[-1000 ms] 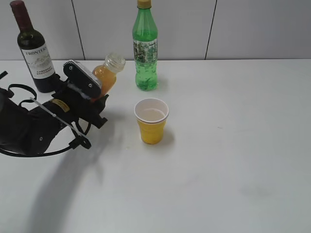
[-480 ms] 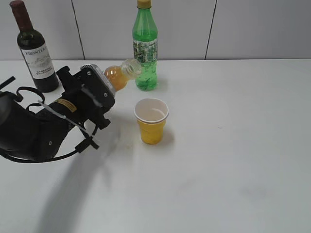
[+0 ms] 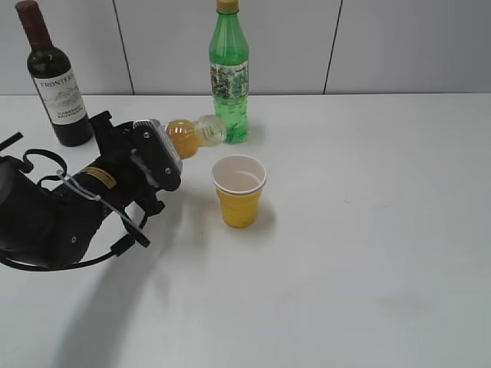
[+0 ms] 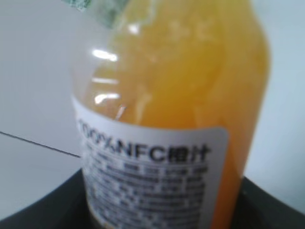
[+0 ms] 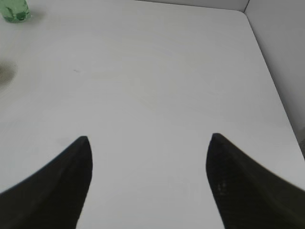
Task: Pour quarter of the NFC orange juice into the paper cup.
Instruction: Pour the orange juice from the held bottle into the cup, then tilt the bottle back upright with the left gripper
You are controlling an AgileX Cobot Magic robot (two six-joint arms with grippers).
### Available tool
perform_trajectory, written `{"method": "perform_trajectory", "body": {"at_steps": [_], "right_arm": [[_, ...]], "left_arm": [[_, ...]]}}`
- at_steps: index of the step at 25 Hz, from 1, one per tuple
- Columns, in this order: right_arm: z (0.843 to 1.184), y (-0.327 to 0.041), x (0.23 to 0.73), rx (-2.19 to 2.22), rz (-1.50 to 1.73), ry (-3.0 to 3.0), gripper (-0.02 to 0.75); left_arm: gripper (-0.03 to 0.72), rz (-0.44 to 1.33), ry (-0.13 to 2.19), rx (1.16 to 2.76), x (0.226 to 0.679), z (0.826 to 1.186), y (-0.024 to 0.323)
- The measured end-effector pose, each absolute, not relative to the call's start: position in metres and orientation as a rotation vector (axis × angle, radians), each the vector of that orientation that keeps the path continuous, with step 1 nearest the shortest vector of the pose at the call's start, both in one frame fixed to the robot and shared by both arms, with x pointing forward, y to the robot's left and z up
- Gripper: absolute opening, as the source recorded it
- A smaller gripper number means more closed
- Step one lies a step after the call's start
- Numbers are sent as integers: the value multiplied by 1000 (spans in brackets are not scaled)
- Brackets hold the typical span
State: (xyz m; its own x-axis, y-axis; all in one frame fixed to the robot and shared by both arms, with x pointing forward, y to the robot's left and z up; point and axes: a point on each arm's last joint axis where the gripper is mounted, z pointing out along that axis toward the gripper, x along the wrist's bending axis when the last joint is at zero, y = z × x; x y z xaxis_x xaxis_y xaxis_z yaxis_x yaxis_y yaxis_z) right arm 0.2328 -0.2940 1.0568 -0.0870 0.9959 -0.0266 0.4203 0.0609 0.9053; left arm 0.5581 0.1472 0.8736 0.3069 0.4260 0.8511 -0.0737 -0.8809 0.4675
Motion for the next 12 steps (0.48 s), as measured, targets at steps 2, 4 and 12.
{"method": "perform_trajectory", "body": {"at_steps": [2,4,12], "right_arm": [[1057,-294,233,1449,995,1608,591],[1057,-294,233,1449,995,1608,591],[1057,-294,233,1449,995,1608,591]], "left_arm": [[445,1629,259,2184,558,874,147],[445,1651,215,2203,558,874,147],[445,1711,146,2207,559,876,147]]}}
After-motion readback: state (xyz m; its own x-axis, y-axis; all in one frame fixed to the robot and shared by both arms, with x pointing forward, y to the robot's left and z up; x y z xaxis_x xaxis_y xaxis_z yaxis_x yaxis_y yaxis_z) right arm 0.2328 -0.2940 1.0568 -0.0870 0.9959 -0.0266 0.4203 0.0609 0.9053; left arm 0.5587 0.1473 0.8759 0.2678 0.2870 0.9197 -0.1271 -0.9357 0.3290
